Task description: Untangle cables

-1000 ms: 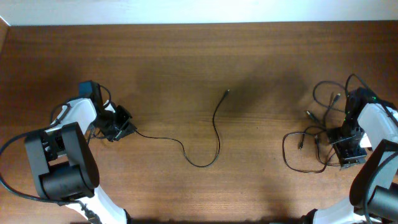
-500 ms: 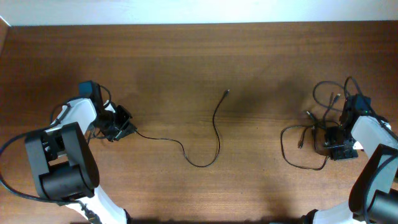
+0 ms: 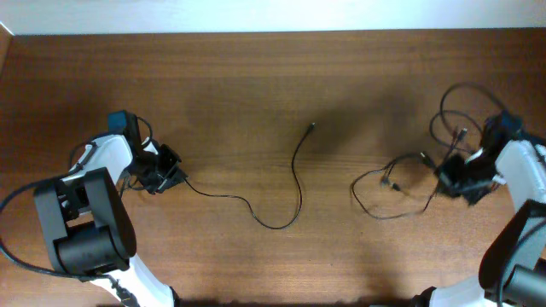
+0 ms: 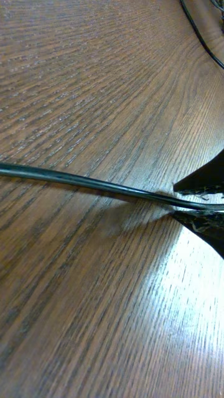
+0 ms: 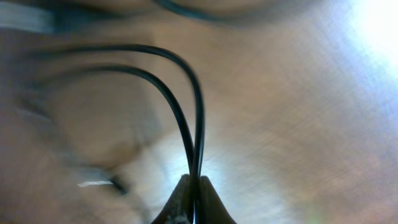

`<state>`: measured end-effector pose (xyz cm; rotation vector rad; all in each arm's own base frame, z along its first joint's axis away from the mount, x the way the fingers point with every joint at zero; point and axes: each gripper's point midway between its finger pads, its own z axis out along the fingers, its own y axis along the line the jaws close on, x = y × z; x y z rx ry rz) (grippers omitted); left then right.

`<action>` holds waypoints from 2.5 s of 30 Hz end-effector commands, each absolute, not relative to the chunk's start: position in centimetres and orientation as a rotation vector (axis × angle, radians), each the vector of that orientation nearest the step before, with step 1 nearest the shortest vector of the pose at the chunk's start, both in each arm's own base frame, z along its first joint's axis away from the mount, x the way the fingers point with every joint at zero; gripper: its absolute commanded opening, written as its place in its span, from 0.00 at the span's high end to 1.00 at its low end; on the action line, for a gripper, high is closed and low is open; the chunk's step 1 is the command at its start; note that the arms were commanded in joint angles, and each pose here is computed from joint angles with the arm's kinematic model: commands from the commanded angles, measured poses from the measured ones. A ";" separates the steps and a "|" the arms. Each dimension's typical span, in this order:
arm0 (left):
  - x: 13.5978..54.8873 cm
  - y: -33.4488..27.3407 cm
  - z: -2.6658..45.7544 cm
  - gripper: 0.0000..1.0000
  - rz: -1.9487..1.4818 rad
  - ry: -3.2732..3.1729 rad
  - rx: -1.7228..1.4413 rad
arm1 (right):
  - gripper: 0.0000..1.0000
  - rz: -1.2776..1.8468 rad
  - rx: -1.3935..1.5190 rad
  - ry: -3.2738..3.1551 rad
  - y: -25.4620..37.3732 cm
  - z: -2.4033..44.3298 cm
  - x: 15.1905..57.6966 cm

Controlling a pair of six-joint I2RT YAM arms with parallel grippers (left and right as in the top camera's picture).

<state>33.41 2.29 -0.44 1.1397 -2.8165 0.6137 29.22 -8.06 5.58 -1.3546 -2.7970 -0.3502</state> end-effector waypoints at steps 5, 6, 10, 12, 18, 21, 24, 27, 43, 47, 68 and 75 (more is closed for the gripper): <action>31.6 3.3 -3.8 0.89 0.439 -2.786 1.147 | 0.96 -0.147 -1.335 -3.166 -13.1 12.3 35.1; 31.6 3.3 -3.8 0.88 0.439 -2.786 1.147 | 0.96 -0.074 -1.385 -3.133 -13.8 11.9 34.7; 31.7 3.3 -3.8 0.88 0.440 -2.789 1.148 | 0.53 0.072 -1.455 -3.055 -15.2 10.3 34.0; 31.7 3.3 -3.8 0.87 0.440 -2.788 1.148 | 0.14 0.058 -1.441 -3.037 -14.9 9.9 33.8; 31.7 3.2 -3.8 0.93 0.443 -2.802 1.118 | 0.01 -0.455 -1.038 -3.132 -9.0 10.3 34.9; 31.9 2.6 -3.5 1.00 0.500 -2.835 1.022 | 0.01 -0.861 -0.618 -3.175 -3.7 12.0 35.4; 33.6 1.7 -1.5 1.00 0.639 -2.830 0.994 | 0.01 -1.051 -0.419 -3.146 0.7 13.0 35.9; 35.0 1.6 0.8 1.00 0.640 -2.857 0.934 | 0.01 -1.054 -0.243 -3.127 4.6 13.0 35.6; 35.8 -9.3 2.7 0.99 0.787 -2.903 0.497 | 0.01 -0.752 0.207 -3.061 20.8 8.1 32.2; 37.6 -10.5 5.1 1.00 0.939 -2.957 0.314 | 0.06 -0.721 0.256 -3.009 22.9 5.3 31.4; 39.0 -14.4 15.5 1.00 1.904 -2.819 -0.579 | 0.14 -1.392 0.290 -2.666 24.1 8.3 31.9; 37.2 -15.6 10.2 0.77 1.418 -2.912 -0.542 | 0.10 -1.179 0.086 -2.744 19.1 6.4 32.5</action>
